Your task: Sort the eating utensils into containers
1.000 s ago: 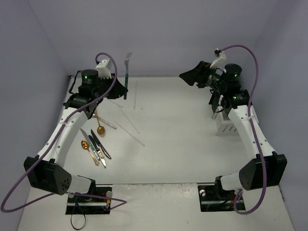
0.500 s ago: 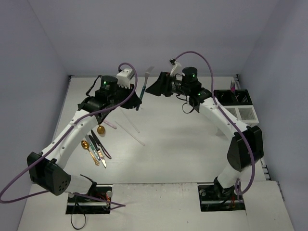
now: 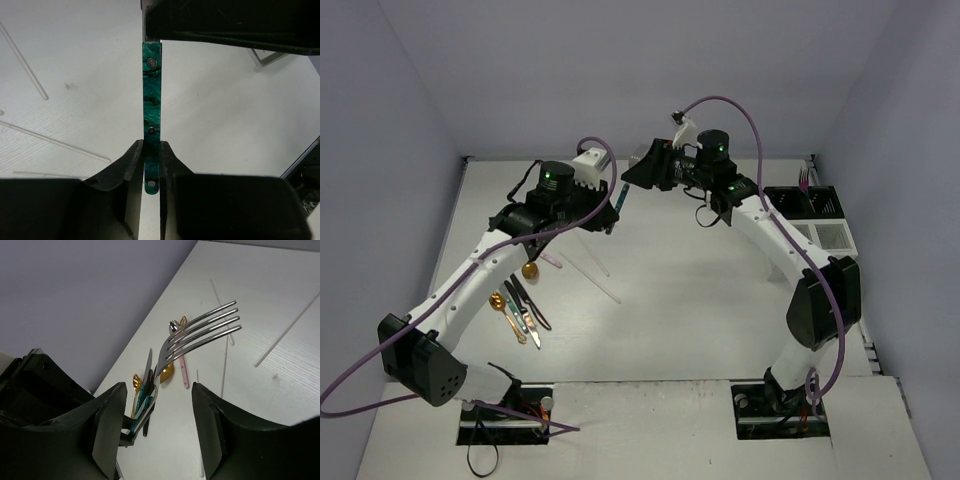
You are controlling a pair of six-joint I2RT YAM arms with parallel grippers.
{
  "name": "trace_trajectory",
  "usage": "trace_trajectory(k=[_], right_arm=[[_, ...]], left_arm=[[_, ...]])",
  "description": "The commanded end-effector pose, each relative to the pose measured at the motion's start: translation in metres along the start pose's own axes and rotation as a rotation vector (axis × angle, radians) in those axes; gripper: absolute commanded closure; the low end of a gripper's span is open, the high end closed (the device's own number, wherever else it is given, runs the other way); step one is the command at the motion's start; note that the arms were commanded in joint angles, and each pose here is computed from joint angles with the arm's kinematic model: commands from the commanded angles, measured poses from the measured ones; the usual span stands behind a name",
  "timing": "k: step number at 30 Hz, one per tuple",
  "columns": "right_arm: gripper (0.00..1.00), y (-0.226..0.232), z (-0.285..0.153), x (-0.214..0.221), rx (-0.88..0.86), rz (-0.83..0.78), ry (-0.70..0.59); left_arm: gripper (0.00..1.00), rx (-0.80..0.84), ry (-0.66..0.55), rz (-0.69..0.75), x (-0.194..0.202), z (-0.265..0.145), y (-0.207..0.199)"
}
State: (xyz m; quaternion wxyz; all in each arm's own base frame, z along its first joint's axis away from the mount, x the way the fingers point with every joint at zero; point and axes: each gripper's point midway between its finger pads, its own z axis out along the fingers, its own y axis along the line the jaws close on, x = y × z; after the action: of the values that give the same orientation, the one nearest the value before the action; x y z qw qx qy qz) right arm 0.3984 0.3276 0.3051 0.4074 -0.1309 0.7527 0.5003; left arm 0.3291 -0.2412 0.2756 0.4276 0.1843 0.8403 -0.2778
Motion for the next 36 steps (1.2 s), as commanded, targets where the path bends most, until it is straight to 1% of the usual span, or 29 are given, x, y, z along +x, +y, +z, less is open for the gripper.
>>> trace_trajectory(k=[1, 2, 3, 4, 5, 6, 7, 8, 9, 10, 11, 12, 14, 18, 20, 23, 24, 25, 26, 27, 29, 31, 33, 36], right_arm=[[0.7, 0.026, 0.0, -0.032, -0.065, -0.074, -0.088], [0.82, 0.026, 0.0, -0.032, -0.065, -0.076, -0.087], [0.92, 0.026, 0.0, -0.032, -0.063, -0.078, -0.089], [0.98, 0.026, -0.001, -0.034, -0.062, -0.08, -0.093], [1.0, 0.026, -0.003, -0.036, -0.061, -0.082, -0.098], [1.0, 0.025, -0.004, -0.037, -0.059, -0.083, -0.101], [1.0, 0.025, -0.006, -0.039, -0.056, -0.086, -0.106], [1.0, 0.024, -0.009, -0.043, -0.052, -0.09, -0.115], [1.0, 0.025, -0.01, -0.045, -0.054, -0.093, -0.119], [1.0, 0.024, -0.015, -0.05, -0.049, -0.099, -0.132], [1.0, 0.021, -0.023, -0.057, -0.04, -0.106, -0.149], [1.0, 0.014, -0.03, -0.065, -0.024, -0.112, -0.166], [1.0, 0.011, -0.044, -0.076, -0.01, -0.134, -0.191], [1.0, -0.014, -0.097, -0.114, 0.106, -0.233, -0.271], [1.0, -0.033, -0.122, -0.121, 0.212, -0.324, -0.268], [1.0, -0.052, -0.18, -0.145, 0.389, -0.441, -0.319], [1.0, -0.056, -0.208, -0.157, 0.477, -0.529, -0.346], [1.0, -0.059, -0.222, -0.161, 0.522, -0.561, -0.357], [1.0, -0.074, -0.25, -0.172, 0.61, -0.576, -0.385], [1.0, -0.072, -0.255, -0.175, 0.634, -0.617, -0.386], [1.0, -0.096, -0.301, -0.185, 0.807, -0.66, -0.39], [1.0, -0.111, -0.33, -0.193, 0.908, -0.69, -0.388], [1.0, -0.136, -0.35, -0.195, 0.997, -0.7, -0.359], [1.0, -0.168, -0.372, -0.195, 1.084, -0.687, -0.318]], left_arm=[[1.0, 0.009, -0.105, 0.063, -0.032, -0.011, -0.009], [1.0, 0.002, -0.104, 0.068, -0.032, -0.011, -0.007], [1.0, -0.002, -0.104, 0.073, -0.032, -0.011, -0.006], [0.99, -0.007, -0.104, 0.078, -0.032, -0.012, -0.005], [0.96, -0.011, -0.104, 0.083, -0.032, -0.012, -0.005], [0.9, -0.014, -0.103, 0.086, -0.032, -0.012, -0.004], [0.74, -0.018, -0.103, 0.09, -0.032, -0.013, -0.003], [0.48, -0.023, -0.102, 0.093, -0.032, -0.013, -0.002], [0.42, -0.024, -0.102, 0.093, -0.032, -0.014, -0.002], [0.31, -0.041, -0.101, 0.095, -0.031, -0.016, 0.0], [0.16, -0.064, -0.101, 0.098, -0.031, -0.018, 0.004], [0.12, -0.085, -0.098, 0.101, -0.03, -0.019, 0.008], [0.1, -0.112, -0.098, 0.105, -0.03, -0.023, 0.013], [0.09, -0.178, -0.115, 0.086, -0.037, -0.038, 0.027], [0.09, -0.234, -0.125, 0.059, -0.041, -0.047, 0.043], [0.09, -0.274, -0.13, 0.027, -0.044, -0.054, 0.06], [0.09, -0.293, -0.125, 0.01, -0.043, -0.056, 0.071], [0.09, -0.303, -0.109, 0.002, -0.041, -0.053, 0.076], [0.09, -0.308, -0.096, -0.005, -0.038, -0.053, 0.079], [0.09, -0.312, -0.094, -0.006, -0.039, -0.052, 0.081], [0.09, -0.328, -0.064, -0.022, -0.035, -0.047, 0.087], [0.09, -0.346, -0.052, -0.017, -0.035, -0.043, 0.092], [0.09, -0.371, -0.04, -0.002, -0.034, -0.041, 0.099], [0.09, -0.406, -0.028, 0.008, -0.035, -0.04, 0.109]])
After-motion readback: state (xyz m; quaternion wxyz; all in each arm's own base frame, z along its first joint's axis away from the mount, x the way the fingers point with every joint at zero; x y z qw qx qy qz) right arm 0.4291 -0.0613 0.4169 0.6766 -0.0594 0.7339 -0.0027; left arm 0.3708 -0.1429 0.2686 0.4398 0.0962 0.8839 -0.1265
